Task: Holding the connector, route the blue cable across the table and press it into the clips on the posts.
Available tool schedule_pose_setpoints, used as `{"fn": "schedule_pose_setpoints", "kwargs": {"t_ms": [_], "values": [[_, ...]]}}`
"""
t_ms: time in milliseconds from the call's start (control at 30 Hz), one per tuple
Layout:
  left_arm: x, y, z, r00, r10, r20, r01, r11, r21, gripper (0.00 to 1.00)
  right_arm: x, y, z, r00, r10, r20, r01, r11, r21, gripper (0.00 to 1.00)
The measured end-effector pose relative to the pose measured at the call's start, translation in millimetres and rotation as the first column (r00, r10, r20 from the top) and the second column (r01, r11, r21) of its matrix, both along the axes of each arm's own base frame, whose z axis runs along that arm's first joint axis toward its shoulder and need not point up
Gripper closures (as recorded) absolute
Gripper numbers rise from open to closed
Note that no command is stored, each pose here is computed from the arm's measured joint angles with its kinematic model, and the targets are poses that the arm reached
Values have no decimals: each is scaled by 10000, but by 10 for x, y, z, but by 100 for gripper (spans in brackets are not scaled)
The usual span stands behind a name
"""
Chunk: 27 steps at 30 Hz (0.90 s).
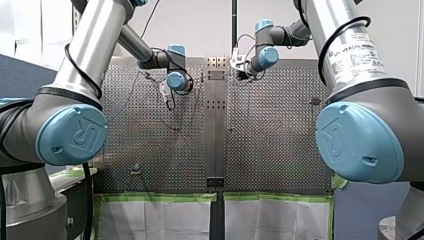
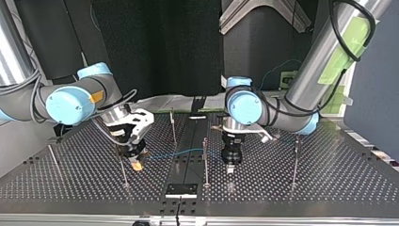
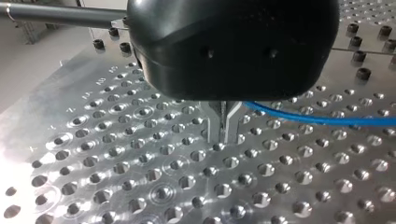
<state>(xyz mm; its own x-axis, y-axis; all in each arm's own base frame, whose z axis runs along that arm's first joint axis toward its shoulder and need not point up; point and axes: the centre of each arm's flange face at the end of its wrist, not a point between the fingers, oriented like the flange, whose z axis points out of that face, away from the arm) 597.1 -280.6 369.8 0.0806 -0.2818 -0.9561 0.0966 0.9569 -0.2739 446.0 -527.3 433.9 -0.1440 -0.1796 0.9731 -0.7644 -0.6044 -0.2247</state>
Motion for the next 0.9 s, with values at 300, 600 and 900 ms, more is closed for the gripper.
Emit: {"fn": "schedule_pose_setpoints", "kwargs": {"t_ms": [300,600,900], "values": [[-98,-10,-40,9977,-38,-682,54,9997,242,0,-5,0,-4,10000,-3,-48,3,10000,7,100],[-341,-35,80,9930,-120,-1177,192,9980,602,0,-5,9,-13,9999,-6,-119,7,10000,37,100],[-782,-40,159,9856,-558,-1597,678,9952,710,0,32,43,-15,9999,67,-140,-66,10000,41,100]]}}
